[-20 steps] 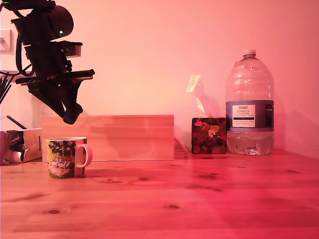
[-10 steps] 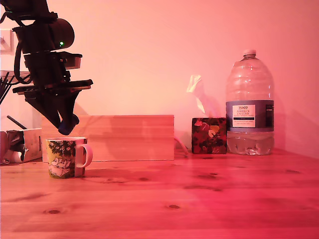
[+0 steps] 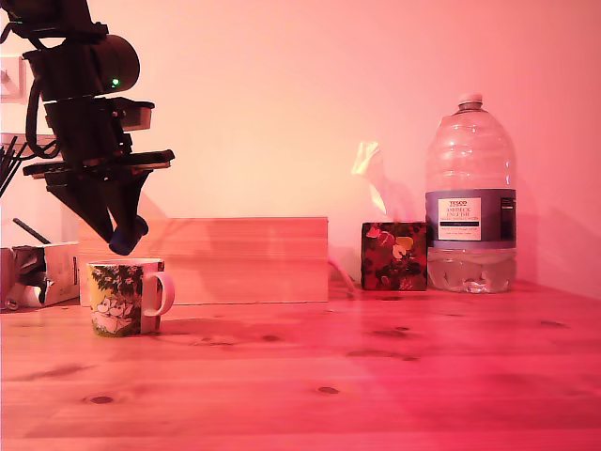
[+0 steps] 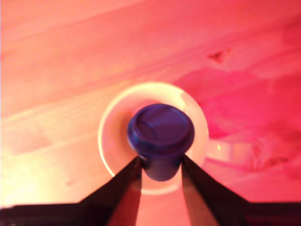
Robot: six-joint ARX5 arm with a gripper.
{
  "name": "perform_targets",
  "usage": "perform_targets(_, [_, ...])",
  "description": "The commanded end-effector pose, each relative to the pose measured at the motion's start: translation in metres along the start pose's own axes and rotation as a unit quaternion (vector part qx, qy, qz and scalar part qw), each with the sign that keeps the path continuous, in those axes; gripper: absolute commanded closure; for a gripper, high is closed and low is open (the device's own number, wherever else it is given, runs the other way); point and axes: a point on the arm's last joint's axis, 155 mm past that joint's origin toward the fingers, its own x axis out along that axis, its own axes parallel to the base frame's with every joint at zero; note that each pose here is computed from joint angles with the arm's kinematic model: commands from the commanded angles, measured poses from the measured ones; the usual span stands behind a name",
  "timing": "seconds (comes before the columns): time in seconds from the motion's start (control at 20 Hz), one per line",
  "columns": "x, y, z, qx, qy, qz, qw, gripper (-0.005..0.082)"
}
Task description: Pick up the coffee capsules from the table one by one and drop them inside the nearest coffee cup
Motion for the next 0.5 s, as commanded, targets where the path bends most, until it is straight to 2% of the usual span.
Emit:
perform_targets(0.0, [0.011, 0.001, -0.007, 0.002, 0.015, -0.001, 0.9999, 0.0172])
perform_targets(0.05, [0.011, 0.002, -0.006, 0.01, 0.012, -0.001, 0.9999, 0.0113])
perform_targets(0.15, [0.011, 0.002, -0.001, 0.012, 0.003, -0.002, 0.9999, 0.0117])
perform_targets(0.35, [0.01, 0.001, 0.012, 0.015, -0.024, -0.003, 0.9996, 0.0196])
perform_targets(0.45, [0.005, -0.002, 0.019, 0.021, -0.04, -0.007, 0.999, 0.0265])
